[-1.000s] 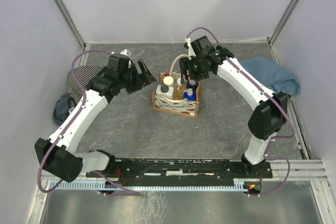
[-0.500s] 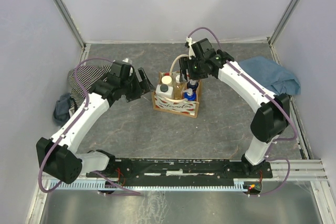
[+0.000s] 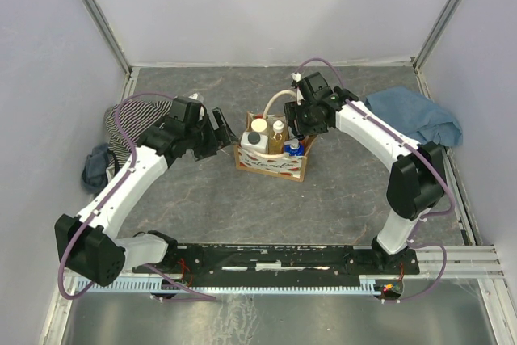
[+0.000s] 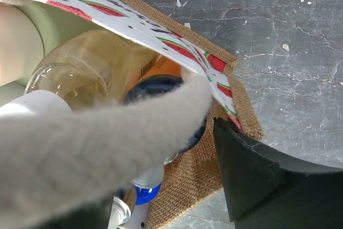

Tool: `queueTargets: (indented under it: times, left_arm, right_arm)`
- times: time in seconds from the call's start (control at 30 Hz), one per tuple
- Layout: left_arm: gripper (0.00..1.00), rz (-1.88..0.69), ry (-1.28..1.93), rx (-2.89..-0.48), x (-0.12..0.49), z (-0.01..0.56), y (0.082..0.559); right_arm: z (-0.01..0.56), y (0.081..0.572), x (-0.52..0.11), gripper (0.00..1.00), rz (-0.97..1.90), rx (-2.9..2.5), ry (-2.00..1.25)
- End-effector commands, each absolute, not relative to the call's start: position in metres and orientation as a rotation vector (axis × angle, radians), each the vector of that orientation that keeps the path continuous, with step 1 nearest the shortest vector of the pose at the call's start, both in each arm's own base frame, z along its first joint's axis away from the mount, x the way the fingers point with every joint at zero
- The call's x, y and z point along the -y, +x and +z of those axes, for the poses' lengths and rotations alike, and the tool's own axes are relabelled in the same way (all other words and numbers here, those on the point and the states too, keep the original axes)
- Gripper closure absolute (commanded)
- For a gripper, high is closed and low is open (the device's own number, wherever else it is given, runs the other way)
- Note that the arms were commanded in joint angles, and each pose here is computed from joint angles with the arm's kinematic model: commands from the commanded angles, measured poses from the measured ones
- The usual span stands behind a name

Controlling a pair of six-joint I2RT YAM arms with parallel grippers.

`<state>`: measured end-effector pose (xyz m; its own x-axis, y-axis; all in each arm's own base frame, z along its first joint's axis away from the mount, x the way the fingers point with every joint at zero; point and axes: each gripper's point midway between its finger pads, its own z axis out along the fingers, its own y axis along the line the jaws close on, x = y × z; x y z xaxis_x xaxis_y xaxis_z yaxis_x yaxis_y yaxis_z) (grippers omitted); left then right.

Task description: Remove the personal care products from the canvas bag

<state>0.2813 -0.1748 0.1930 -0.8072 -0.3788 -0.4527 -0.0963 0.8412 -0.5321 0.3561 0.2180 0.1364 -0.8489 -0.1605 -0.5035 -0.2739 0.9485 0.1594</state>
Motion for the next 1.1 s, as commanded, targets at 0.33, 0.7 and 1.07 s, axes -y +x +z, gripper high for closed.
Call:
queueTargets:
  times: [0.33,0.7,1.07]
  left_arm:
    - [0.11,-0.73,-0.353,-2.455,0.182,0.194,0.278]
    - [0.11,-0.726,-0.352,-2.462,0.182,0.192,0.278]
    - [0.11,-0.734,-0.355,-2.471,0.182,0.186,0.275]
  right_arm:
    - [0.098,0.366,-0.194,0.38,0.066,-2.695,-0.348]
    - [0.201,0.378,-0.211,0.76,0.118,-2.465,-0.372]
    - [0.289,0.376,-0.218,0.77,0.224,-2.309,-0.357]
